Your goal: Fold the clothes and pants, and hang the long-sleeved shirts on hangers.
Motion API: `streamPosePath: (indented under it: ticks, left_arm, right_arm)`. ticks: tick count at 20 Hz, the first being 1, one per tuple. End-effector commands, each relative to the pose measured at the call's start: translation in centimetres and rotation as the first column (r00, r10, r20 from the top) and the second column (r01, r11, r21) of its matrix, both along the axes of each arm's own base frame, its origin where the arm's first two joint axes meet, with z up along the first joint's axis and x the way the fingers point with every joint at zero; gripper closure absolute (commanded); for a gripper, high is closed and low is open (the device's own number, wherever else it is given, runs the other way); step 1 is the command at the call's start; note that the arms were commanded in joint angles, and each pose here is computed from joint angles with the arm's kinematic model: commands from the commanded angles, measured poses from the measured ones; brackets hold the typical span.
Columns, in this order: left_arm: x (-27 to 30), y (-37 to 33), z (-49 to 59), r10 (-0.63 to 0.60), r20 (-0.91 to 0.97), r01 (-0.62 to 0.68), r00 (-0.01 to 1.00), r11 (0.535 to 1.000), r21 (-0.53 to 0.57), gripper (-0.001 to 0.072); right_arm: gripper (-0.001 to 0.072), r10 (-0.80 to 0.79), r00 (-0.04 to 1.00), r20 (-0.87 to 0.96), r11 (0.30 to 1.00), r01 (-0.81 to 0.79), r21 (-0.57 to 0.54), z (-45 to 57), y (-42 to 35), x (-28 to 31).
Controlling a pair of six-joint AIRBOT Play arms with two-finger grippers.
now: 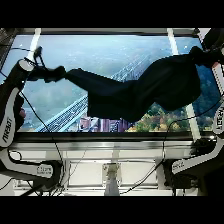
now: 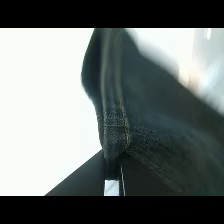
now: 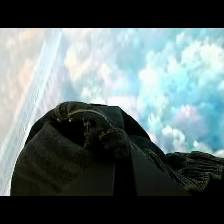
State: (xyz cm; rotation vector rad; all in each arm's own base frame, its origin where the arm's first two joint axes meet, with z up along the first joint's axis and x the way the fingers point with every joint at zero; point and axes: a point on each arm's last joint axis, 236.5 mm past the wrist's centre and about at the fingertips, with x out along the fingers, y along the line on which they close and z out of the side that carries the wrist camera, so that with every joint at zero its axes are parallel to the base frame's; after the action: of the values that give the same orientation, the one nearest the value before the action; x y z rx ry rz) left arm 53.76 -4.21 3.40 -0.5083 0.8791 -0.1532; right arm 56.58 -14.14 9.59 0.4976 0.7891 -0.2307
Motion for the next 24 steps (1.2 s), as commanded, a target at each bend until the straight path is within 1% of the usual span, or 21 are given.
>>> streamPosePath:
  ticks: [1,3,5,8,9,11,14,15,18,20,22,24]
  left_arm:
    - [3.8,1.9,4.3,0.160,0.194,-0.157,0.968,0.987,-0.035,0.0689]
    - [4.4,1.5,3.6,0.162,0.201,-0.159,0.966,0.987,-0.032,0.0688]
    - [4.8,0.9,2.3,0.158,0.190,-0.155,0.969,0.987,-0.029,0.0686]
    - [5.3,0.0,-0.5,0.151,0.157,-0.150,0.976,0.988,-0.023,0.0675]
    - [5.3,-0.5,-1.2,0.149,0.143,-0.146,0.978,0.989,-0.030,0.0677]
    - [5.4,-1.5,-1.7,0.165,0.125,-0.155,0.978,0.984,-0.085,0.0679]
    - [4.6,-2.5,-2.2,0.133,0.083,-0.125,0.988,0.988,-0.093,0.0688]
    - [4.0,-2.7,-3.0,0.105,0.054,-0.101,0.993,0.992,-0.075,0.0688]
    - [1.8,-2.4,-5.6,0.005,-0.038,-0.003,0.999,0.999,0.046,0.0689]
    - [0.6,-2.4,-6.5,-0.030,-0.088,0.037,0.996,0.996,0.075,0.0689]
    - [0.0,-2.9,-6.4,-0.048,-0.109,0.056,0.993,0.996,0.068,0.0689]
    - [-0.3,-4.1,-4.7,-0.103,-0.076,0.110,0.992,0.990,0.091,0.0690]
  right_arm:
    - [0.0673,-0.167,0.979,0.114,0.985,0.163,0.048,1.6,-2.3,1.9]
    - [0.0673,-0.208,0.973,0.097,0.978,0.204,0.046,0.7,-3.2,1.8]
    - [0.0671,-0.208,0.974,0.084,0.978,0.206,0.026,0.0,-3.6,1.9]
    - [0.0671,-0.214,0.974,0.077,0.977,0.212,0.030,-0.9,-3.7,2.1]
    - [0.0671,-0.225,0.972,0.065,0.974,0.222,0.040,-1.3,-3.7,2.0]
    - [0.0672,-0.254,0.966,0.039,0.966,0.252,0.054,-2.1,-4.0,1.7]
    - [0.0671,-0.256,0.967,-0.022,0.967,0.255,-0.014,-3.4,-4.9,0.6]
    - [0.0671,-0.257,0.965,-0.059,0.966,0.255,-0.042,-4.1,-5.3,-0.1]
    - [0.0671,-0.266,0.952,-0.150,0.962,0.252,-0.101,-5.8,-6.0,-1.8]
    - [0.0671,-0.264,0.953,-0.151,0.963,0.252,-0.093,-5.9,-5.9,-1.8]
    - [0.0672,-0.260,0.956,-0.135,0.965,0.253,-0.065,-5.6,-5.4,-1.4]
    - [0.0672,-0.258,0.959,-0.117,0.966,0.253,-0.056,-5.1,-5.3,-1.0]
